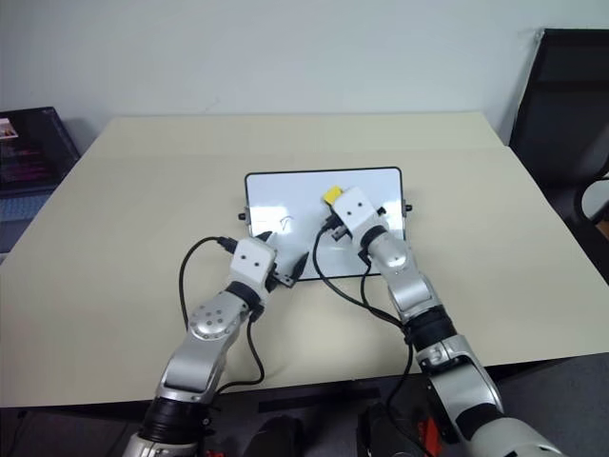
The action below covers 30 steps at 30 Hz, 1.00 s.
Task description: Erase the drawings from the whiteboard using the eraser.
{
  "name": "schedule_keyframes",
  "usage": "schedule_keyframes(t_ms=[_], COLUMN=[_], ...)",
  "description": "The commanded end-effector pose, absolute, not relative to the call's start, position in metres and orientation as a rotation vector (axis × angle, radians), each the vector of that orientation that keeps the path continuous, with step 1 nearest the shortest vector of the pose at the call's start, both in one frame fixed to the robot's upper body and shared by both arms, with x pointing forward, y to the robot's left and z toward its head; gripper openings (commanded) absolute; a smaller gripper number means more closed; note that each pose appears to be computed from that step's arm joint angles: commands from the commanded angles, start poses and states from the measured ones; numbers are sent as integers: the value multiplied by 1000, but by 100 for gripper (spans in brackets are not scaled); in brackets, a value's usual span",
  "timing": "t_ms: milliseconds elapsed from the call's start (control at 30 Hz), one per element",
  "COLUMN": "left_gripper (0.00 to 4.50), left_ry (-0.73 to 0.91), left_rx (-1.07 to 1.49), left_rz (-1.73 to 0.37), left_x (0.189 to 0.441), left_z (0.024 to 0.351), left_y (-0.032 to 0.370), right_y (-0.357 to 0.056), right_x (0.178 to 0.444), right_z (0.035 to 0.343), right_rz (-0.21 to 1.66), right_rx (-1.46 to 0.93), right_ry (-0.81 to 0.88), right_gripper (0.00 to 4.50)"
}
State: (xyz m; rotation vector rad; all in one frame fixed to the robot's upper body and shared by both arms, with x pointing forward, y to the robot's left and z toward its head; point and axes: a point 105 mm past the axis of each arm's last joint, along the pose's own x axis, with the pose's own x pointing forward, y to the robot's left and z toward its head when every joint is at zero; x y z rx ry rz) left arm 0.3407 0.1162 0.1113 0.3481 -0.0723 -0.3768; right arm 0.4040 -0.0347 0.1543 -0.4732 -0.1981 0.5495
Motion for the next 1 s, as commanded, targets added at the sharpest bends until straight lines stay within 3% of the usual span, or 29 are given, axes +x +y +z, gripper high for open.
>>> schedule_keyframes(t_ms=[33, 233, 667, 1000], left_gripper=[450, 450, 450, 450], left_ry=[-133, -133, -134, -134], left_rx=[349, 350, 351, 355], left_rz=[-368, -371, -383, -375], left_x=[341, 342, 343, 342], left_z=[128, 128, 129, 130], left_y=[117, 117, 115, 118], right_y=[-53, -69, -57, -52], right_x=[400, 399, 419, 407], right_z=[127, 127, 184, 150], right_rz=[540, 506, 434, 513], right_rx=[-509, -517, -478, -512], right_ry=[-88, -66, -248, -159], right_gripper=[112, 112, 112, 112])
